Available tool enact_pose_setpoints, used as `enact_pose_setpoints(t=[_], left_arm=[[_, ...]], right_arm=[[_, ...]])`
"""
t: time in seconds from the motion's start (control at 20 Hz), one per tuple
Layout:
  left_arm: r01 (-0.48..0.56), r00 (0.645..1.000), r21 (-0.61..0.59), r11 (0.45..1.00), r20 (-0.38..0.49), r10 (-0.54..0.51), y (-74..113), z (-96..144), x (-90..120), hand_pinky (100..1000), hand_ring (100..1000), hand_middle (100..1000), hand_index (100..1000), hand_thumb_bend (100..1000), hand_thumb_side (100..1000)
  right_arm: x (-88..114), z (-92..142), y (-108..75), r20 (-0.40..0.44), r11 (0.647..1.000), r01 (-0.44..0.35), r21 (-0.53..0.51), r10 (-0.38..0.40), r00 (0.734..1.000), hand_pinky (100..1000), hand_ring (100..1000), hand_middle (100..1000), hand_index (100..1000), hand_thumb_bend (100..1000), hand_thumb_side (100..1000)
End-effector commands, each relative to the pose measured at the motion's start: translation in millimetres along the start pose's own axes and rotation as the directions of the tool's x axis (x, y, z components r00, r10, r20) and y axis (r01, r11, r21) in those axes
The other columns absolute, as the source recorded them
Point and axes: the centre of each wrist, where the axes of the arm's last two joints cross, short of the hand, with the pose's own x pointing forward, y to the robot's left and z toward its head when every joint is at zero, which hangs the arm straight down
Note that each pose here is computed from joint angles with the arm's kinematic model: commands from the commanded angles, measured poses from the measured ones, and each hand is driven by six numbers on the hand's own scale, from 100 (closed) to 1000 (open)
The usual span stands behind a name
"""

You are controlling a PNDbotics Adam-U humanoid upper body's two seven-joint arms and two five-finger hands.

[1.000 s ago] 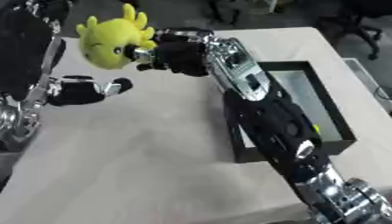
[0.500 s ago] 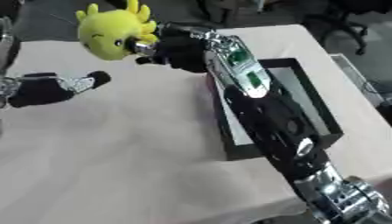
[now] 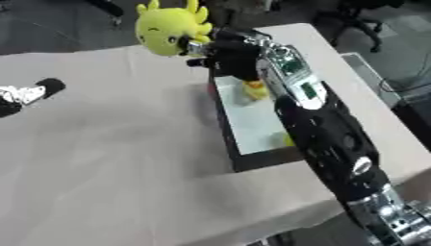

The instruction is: Pick up the objects with one hand, pass them to the other hand, and then place them into the box on the other side of the table.

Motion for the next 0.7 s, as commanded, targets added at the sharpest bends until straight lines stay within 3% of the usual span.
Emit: enact_pose_setpoints(t=[0.05,0.35,0.45,0.55,0.7], left_arm=[[0.018,0.999,0.043,0.999,-0.031,-0.016,11.7,-3.1,-10.0,790,745,691,876,871,559],[0.023,0.997,0.076,0.997,-0.076,-0.018,13.7,-1.4,-18.3,790,742,686,874,865,562],[0.025,0.996,0.084,0.996,-0.092,-0.017,13.9,-0.7,-20.7,790,741,685,873,863,563],[0.024,0.994,0.093,0.995,-0.105,-0.014,14.2,-0.3,-22.4,790,740,684,873,862,563],[0.024,0.993,0.106,0.994,-0.120,-0.012,14.5,0.0,-24.6,791,739,683,872,860,563]], right_arm=[[10.3,16.1,-14.4,0.000,0.997,-0.043,-0.068,0.043,0.999,1000,1000,1000,731,100,304],[-13.6,49.6,-36.0,-0.099,0.976,-0.078,-0.204,0.058,0.993,1000,1000,1000,726,100,379],[-21.2,61.9,-42.0,-0.130,0.963,-0.099,-0.250,0.069,0.989,1000,1000,1000,721,100,354],[-28.1,73.6,-47.0,-0.168,0.944,-0.140,-0.298,0.093,0.981,1000,1000,1000,714,100,238],[-38.7,90.6,-52.8,-0.228,0.904,-0.229,-0.361,0.152,0.962,1000,1000,1000,706,100,230]])
